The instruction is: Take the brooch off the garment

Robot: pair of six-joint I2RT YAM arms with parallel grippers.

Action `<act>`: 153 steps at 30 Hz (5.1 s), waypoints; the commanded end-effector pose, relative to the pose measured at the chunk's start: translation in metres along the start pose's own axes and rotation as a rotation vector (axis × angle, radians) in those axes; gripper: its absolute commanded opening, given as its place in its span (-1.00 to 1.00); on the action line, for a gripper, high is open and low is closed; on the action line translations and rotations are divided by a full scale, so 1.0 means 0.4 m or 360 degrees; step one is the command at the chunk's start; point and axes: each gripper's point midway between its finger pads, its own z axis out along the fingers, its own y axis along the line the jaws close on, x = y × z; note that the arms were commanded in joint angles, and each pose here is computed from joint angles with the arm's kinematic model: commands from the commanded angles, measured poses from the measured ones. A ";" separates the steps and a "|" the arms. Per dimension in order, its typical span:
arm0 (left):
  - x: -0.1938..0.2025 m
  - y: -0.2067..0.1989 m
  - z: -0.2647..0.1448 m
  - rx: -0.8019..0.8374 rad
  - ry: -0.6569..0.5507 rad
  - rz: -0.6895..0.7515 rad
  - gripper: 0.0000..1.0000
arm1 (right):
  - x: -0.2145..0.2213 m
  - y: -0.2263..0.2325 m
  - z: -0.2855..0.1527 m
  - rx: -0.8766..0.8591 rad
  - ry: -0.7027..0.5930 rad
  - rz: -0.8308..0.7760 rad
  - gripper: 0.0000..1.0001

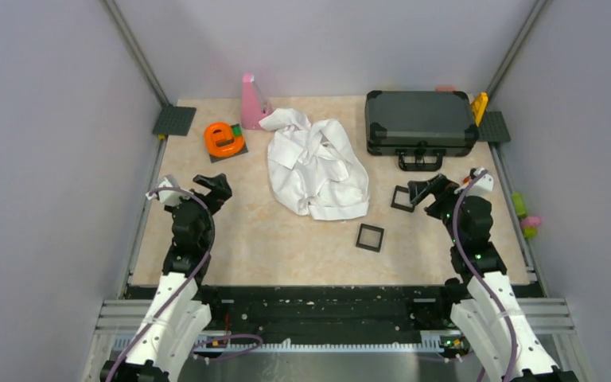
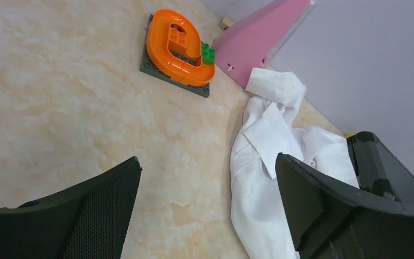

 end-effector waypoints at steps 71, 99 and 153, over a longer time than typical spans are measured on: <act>0.476 -0.178 0.235 0.0499 0.1371 0.0058 0.28 | -0.215 0.515 0.237 -0.0439 0.0058 -0.0706 -1.00; 0.225 -0.822 0.024 0.1957 0.0251 0.0986 0.75 | -0.179 0.760 0.057 -0.1253 0.0516 -0.0846 -1.00; -0.241 -0.616 -0.043 0.1092 -0.0085 0.0990 -1.00 | 0.209 0.609 0.016 -0.1606 0.0492 -0.0912 0.63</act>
